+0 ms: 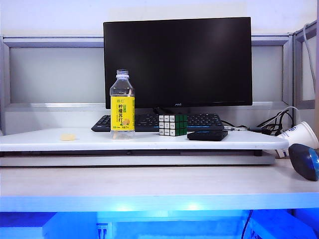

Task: Grab a stick from the table and stick it in a plastic bottle.

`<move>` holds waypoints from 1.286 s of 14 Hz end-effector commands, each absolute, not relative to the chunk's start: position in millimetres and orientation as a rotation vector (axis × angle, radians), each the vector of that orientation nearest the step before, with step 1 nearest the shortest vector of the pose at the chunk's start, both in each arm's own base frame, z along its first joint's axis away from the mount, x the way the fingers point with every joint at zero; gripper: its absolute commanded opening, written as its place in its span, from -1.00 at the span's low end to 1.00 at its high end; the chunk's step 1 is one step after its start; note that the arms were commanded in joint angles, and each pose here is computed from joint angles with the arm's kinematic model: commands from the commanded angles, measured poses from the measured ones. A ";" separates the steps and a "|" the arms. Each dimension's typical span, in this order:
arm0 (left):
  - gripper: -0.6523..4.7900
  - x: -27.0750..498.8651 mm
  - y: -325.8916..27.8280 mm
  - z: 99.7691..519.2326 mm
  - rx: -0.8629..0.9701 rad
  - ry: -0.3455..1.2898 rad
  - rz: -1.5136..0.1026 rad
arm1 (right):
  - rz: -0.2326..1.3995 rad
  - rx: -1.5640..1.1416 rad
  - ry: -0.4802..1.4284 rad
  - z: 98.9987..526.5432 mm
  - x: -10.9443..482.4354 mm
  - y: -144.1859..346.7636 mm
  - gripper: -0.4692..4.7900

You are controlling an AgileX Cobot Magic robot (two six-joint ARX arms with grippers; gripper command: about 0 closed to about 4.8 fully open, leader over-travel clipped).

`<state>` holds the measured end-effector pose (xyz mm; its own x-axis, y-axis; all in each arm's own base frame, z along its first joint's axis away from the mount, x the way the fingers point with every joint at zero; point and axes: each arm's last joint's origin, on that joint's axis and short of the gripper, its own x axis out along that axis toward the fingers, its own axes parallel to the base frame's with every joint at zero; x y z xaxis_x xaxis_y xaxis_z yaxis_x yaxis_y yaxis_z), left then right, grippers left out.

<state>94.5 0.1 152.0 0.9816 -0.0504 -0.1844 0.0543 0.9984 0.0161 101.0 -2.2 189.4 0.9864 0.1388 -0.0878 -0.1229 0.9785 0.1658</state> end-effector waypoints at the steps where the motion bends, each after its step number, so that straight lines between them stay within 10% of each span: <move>1: -0.78 94.2 1.4 150.8 0.051 0.201 -0.014 | 0.128 0.136 0.092 171.4 98.9 -2.2 -0.86; 18: -0.77 94.2 2.3 150.4 0.049 0.206 0.019 | 0.087 0.060 0.264 145.6 96.7 -3.2 -0.85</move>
